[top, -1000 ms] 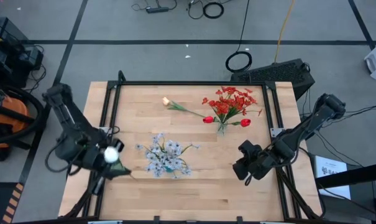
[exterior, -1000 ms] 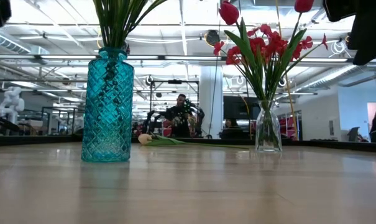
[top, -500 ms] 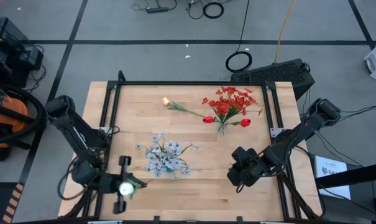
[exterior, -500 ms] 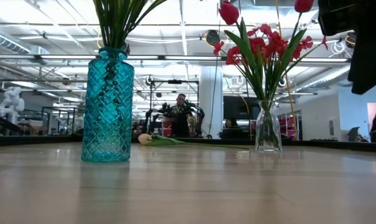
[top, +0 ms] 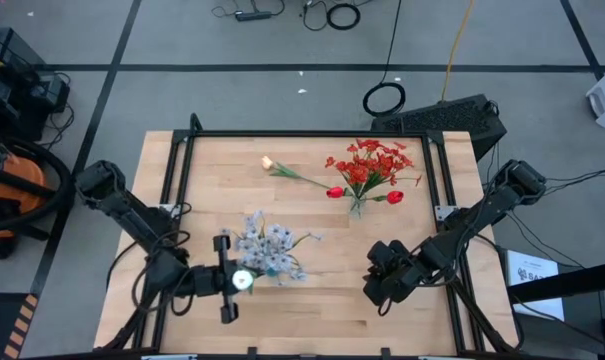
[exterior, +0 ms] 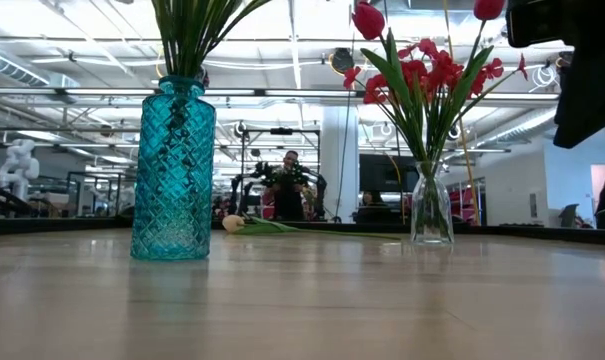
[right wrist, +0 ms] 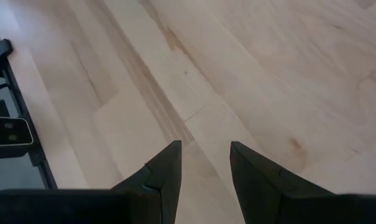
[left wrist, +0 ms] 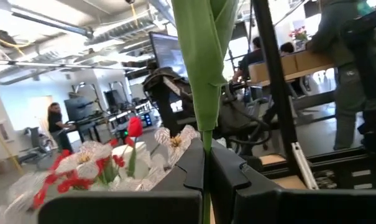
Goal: Sort flowers into vase by color
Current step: Put the white flower into the flower vase
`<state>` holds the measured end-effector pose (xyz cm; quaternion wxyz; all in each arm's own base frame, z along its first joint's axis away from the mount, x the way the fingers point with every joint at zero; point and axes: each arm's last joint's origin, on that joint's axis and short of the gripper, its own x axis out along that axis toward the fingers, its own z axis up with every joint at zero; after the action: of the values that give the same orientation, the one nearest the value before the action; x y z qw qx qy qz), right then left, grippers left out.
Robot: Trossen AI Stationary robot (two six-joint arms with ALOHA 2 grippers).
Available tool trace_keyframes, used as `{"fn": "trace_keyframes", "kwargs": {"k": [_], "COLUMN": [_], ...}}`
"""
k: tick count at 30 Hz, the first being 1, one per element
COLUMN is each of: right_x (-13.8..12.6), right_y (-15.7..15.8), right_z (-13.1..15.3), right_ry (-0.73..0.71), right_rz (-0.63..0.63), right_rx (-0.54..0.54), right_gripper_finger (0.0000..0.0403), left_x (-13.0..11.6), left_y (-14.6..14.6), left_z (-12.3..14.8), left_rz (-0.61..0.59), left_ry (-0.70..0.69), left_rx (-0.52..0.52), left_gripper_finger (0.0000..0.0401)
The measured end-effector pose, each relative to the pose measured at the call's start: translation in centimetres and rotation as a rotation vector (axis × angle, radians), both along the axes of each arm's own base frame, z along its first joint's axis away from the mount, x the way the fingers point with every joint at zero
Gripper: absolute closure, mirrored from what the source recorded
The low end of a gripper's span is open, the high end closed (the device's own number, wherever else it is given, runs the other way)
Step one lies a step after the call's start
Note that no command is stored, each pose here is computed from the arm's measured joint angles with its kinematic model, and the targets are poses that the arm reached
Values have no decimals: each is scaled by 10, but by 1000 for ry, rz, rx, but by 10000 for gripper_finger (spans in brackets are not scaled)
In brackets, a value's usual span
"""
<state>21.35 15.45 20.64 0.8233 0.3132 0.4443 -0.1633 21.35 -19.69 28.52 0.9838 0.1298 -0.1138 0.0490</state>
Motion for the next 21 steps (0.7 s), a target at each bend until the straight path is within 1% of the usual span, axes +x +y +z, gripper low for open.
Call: {"fn": "trace_keyframes", "kwargs": {"k": [3,8,11,15,21], "right_x": [0,0,0,0,0], "right_y": [0,0,0,0,0], "right_z": [0,0,0,0,0], "right_ry": [0,0,0,0,0], "right_rz": [11,23,26,26,26], "right_rx": [-8,-15,-17,-17,-17], "right_gripper_finger": [275,275,275,275,275], "left_x": [5,12,12,10,9], "left_y": [4,7,4,1,2], "left_z": [0,-5,-9,-12,-10], "left_rz": [-34,-18,-23,4,32], "left_ry": [-12,1,23,54,46], "left_rx": [14,26,9,-26,-11], "left_gripper_finger": [395,395,395,395,395]}}
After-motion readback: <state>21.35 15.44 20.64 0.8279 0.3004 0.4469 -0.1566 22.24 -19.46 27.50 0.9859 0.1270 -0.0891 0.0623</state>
